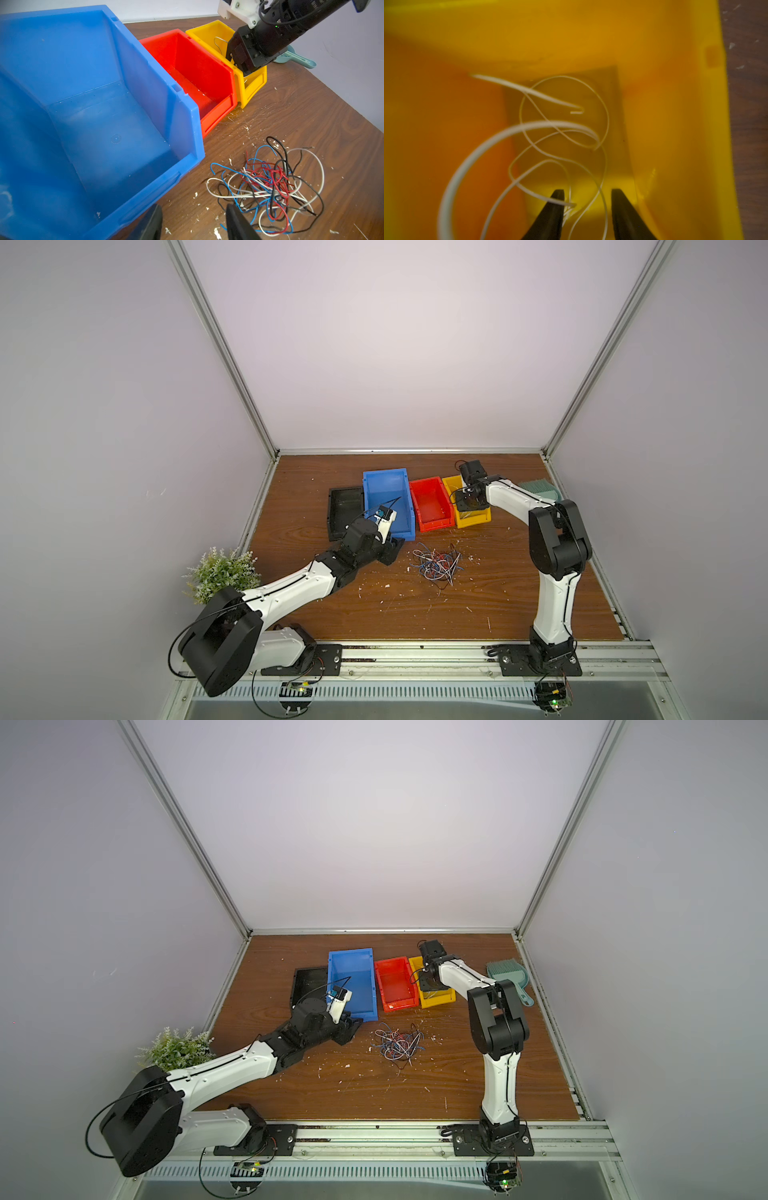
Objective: Untangle and sort cables by color
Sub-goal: Adjust the cable in the bin, then untie the cable.
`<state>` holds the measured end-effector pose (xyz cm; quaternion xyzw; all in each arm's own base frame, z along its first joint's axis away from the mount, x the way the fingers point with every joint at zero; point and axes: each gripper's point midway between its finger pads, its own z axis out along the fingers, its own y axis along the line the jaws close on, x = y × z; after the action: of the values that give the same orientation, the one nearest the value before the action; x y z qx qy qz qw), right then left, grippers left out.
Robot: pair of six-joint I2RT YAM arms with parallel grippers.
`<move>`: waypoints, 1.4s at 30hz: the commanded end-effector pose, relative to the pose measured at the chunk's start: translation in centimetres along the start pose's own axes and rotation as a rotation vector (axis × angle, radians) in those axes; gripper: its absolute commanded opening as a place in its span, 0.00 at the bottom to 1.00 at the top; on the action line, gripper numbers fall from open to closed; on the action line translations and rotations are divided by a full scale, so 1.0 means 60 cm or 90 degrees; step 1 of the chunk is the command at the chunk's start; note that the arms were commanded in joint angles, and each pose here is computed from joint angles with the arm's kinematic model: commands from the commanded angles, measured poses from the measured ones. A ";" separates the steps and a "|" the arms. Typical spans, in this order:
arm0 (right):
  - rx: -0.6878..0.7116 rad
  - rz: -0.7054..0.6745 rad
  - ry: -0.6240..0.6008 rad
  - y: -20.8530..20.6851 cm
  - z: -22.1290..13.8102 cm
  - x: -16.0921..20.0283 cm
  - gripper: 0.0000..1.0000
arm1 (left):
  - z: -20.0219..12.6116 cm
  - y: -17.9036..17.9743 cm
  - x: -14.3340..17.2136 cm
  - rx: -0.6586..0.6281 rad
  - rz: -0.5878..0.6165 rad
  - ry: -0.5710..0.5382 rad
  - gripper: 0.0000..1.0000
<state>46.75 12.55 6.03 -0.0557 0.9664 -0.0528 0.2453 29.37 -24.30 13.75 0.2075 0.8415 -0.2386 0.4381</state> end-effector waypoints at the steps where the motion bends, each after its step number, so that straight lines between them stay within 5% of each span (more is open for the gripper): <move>1: 0.016 0.010 -0.057 -0.020 -0.073 -0.049 0.47 | 0.001 -0.003 0.001 0.005 0.001 -0.003 0.54; 14: 0.049 0.008 -0.085 -0.052 -0.162 -0.063 0.60 | 0.006 -0.001 0.010 0.001 -0.004 0.004 0.54; 27: 0.034 -0.009 -0.078 -0.044 -0.162 -0.075 0.49 | 0.011 -0.004 0.004 0.005 -0.009 0.004 0.53; 32: -0.047 -0.014 -0.124 -0.027 -0.235 -0.078 0.49 | 0.008 -0.017 -0.003 0.031 -0.015 -0.004 0.54; 36: -0.163 -0.027 -0.126 0.004 -0.305 0.009 0.51 | 0.006 -0.054 -0.004 0.095 -0.010 -0.011 0.54; 42: -0.288 0.022 -0.059 0.035 -0.333 0.146 0.53 | 0.007 -0.117 0.003 0.205 -0.009 -0.005 0.55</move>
<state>31.95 13.24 21.06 -0.1024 0.9344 0.1071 0.3240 26.91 -28.33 14.43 0.2451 0.8123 -0.3301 0.4137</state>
